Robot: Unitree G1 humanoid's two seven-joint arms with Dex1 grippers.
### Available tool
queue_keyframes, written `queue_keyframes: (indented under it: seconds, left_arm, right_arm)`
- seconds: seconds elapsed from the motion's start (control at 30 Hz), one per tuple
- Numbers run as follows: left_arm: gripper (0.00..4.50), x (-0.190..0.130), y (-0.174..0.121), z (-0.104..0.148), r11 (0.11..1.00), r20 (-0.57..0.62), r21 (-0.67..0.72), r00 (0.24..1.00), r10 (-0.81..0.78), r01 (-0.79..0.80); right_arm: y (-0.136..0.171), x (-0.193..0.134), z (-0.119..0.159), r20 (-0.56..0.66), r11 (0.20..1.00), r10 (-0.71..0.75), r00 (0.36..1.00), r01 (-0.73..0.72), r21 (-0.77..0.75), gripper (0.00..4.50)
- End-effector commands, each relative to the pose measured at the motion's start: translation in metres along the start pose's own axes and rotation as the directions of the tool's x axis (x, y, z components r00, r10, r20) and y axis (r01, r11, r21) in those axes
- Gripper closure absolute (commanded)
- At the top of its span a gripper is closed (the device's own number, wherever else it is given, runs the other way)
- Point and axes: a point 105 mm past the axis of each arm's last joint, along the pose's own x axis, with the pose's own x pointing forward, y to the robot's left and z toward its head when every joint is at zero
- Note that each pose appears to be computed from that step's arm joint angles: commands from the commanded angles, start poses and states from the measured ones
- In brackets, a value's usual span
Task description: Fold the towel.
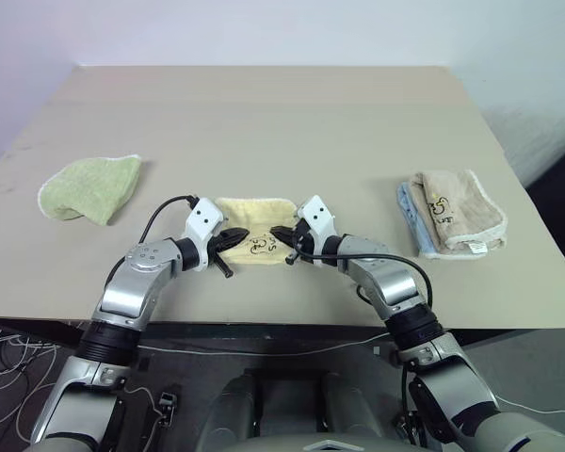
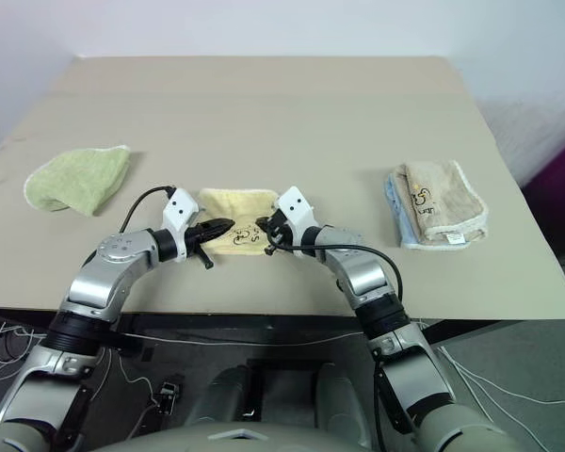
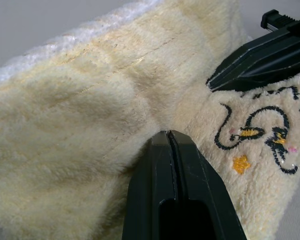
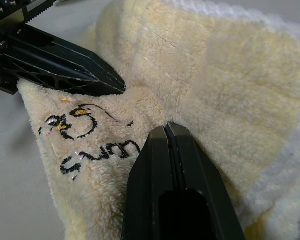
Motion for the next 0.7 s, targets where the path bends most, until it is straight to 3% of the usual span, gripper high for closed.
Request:
queue_keyframes:
  seconds: [0.03,0.17,0.37,0.47,0.7]
  left_arm:
    - [4.44,-0.009,0.008,0.013,0.995,0.092,-0.09,0.995,0.046,-0.038]
    - [4.44,-0.041,0.042,0.055,0.939,0.295,-0.325,0.93,0.218,-0.117]
    - [4.28,-0.082,0.069,0.048,0.813,0.272,-0.573,0.912,0.307,-0.103]
    - [3.54,-0.085,0.067,0.035,0.752,0.237,-0.657,0.933,0.27,-0.05]
    - [1.13,-0.072,0.05,-0.003,0.628,0.115,-0.778,0.985,0.13,0.008]
  right_arm:
    - [-0.001,-0.008,0.005,0.033,1.0,-0.006,0.999,0.006,-0.011,4.5]
    - [0.003,-0.025,0.042,0.162,0.997,0.028,0.986,-0.015,-0.078,4.5]
    - [-0.003,-0.047,0.073,0.245,0.993,0.008,0.969,0.021,-0.114,4.5]
    - [-0.005,-0.05,0.08,0.256,0.99,-0.004,0.967,0.039,-0.132,4.5]
    - [-0.003,-0.05,0.09,0.276,0.986,0.0,0.961,0.046,-0.16,4.5]
